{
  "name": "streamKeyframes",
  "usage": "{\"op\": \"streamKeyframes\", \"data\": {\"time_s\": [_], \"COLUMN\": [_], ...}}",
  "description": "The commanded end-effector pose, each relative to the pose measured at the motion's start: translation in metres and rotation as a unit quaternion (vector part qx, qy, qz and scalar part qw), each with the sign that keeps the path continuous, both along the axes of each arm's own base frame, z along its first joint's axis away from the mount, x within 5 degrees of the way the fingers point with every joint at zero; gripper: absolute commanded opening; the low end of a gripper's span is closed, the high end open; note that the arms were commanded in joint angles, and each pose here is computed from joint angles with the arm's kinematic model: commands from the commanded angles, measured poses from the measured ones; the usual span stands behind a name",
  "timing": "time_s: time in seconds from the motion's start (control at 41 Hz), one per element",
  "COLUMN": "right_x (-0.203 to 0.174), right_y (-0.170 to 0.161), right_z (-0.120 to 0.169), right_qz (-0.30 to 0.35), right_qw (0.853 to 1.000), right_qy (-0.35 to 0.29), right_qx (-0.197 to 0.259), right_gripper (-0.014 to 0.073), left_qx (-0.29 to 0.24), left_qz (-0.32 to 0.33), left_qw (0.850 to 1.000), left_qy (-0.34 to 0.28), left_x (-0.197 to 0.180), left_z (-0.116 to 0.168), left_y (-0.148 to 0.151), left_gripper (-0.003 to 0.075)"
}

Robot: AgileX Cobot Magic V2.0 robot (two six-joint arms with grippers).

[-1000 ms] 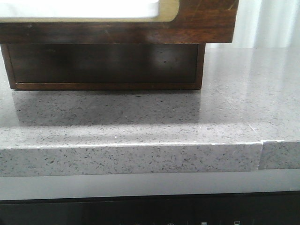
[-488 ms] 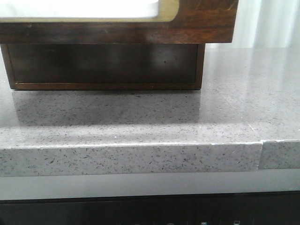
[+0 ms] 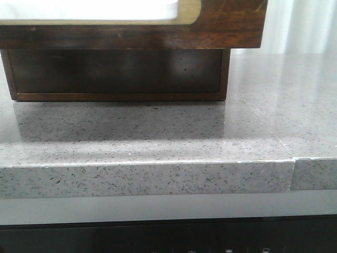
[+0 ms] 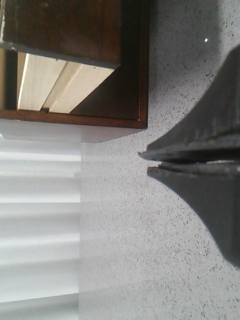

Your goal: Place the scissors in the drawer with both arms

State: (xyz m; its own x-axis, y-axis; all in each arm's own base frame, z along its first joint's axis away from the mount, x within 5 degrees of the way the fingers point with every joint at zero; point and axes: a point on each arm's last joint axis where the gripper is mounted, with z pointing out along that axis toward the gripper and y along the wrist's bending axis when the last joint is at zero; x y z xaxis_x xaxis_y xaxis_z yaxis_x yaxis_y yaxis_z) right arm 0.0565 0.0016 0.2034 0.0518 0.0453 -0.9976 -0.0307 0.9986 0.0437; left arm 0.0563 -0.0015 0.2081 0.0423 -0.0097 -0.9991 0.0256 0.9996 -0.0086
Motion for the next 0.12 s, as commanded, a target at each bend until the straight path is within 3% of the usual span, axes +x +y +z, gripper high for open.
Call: {"op": "streamKeyframes", "data": {"time_s": [0.0,0.098], "right_x": [-0.0020,-0.0020], "right_y": [-0.0002,-0.0002], "right_z": [0.0075,0.0075], "right_qz": [-0.002,-0.002], "right_qw": [0.999,0.999], "right_qy": [-0.047,-0.047], "right_qx": [-0.007,-0.007], "right_gripper": [-0.0067,-0.0067], "left_qx": [-0.005,-0.005], "left_qz": [0.001,0.001], "left_qw": [0.999,0.999], "left_qy": [-0.039,-0.039], "left_x": [-0.0010,-0.0010], "left_z": [0.0003,0.0003], "left_y": [0.0003,0.0003], "left_gripper": [-0.0020,-0.0020]}}
